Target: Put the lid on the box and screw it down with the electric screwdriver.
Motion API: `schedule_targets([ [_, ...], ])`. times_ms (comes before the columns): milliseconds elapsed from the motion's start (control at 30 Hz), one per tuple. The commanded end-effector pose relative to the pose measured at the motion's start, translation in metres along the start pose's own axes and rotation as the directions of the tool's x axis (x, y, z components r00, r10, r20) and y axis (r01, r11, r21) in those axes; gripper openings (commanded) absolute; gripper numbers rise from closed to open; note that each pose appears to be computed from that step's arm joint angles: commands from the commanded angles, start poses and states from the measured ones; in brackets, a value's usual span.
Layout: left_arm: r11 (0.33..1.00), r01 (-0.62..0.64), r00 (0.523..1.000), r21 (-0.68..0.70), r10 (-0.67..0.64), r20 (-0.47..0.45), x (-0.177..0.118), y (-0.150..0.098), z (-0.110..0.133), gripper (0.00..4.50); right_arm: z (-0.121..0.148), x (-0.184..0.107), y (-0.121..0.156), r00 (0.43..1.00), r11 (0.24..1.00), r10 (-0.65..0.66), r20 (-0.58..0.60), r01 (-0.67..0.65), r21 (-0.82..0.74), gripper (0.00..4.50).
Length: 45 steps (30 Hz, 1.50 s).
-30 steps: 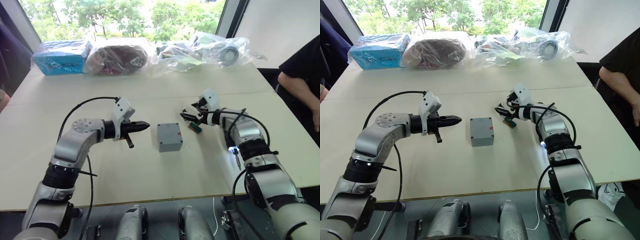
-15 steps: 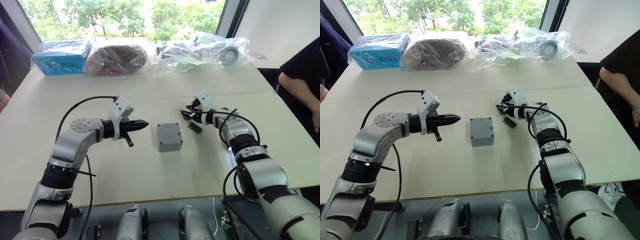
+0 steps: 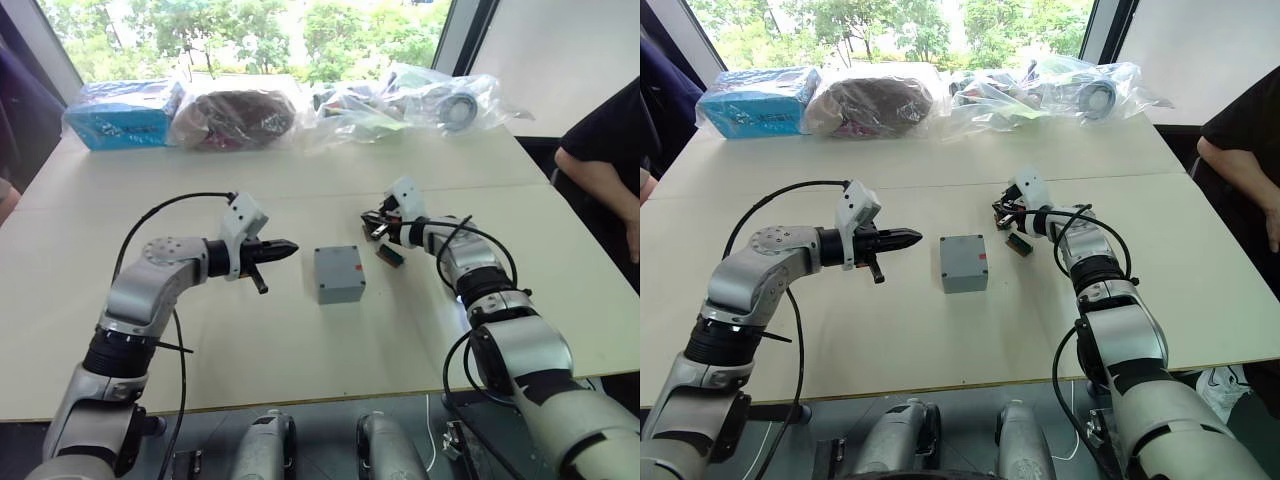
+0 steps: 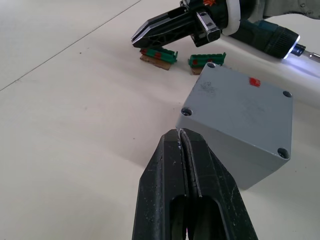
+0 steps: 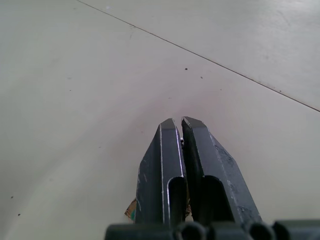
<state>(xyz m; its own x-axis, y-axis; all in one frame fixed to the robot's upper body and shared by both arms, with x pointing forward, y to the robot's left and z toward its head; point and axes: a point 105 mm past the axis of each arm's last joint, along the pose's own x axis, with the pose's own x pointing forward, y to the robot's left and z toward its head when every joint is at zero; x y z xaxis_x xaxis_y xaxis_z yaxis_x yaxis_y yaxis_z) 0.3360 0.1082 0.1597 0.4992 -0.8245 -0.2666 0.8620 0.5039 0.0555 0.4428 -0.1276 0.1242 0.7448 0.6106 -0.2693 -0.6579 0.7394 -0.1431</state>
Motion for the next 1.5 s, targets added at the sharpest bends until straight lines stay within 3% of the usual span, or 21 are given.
schedule_targets([
  [33, 0.999, 0.01, 0.999, 0.04, -0.012, 0.041, 0.0, -0.002, 0.012, 0.0, 0.026, -0.007, -0.005, 0.995, 0.998, -0.006, 0.098, 0.012, -0.067, 0.08],
  [433, 0.999, 0.038, 0.998, 0.036, -0.039, 0.054, 0.0, -0.005, 0.016, 0.0, 0.055, -0.03, -0.011, 0.967, 0.999, -0.009, 0.253, 0.022, -0.049, 0.08],
  [667, 0.986, 0.161, 0.986, 0.051, -0.163, 0.029, -0.012, -0.022, 0.025, 0.0, 0.083, -0.065, 0.036, 0.91, 0.976, 0.155, 0.385, -0.202, 0.083, 0.08],
  [800, 0.983, 0.172, 0.985, 0.061, -0.173, 0.019, -0.012, -0.024, 0.025, 0.0, 0.076, -0.076, 0.061, 0.913, 0.965, 0.184, 0.365, -0.239, 0.111, 0.08],
  [1067, 0.979, 0.195, 0.98, 0.066, -0.196, 0.019, -0.008, -0.029, 0.026, 0.0, 0.048, -0.081, 0.081, 0.942, 0.969, 0.179, 0.284, -0.218, 0.113, 0.08],
  [1500, 0.981, 0.184, 0.983, 0.062, -0.185, 0.016, -0.007, -0.026, 0.024, 0.0, 0.035, -0.072, 0.085, 0.953, 0.974, 0.164, 0.254, -0.197, 0.109, 0.08],
])
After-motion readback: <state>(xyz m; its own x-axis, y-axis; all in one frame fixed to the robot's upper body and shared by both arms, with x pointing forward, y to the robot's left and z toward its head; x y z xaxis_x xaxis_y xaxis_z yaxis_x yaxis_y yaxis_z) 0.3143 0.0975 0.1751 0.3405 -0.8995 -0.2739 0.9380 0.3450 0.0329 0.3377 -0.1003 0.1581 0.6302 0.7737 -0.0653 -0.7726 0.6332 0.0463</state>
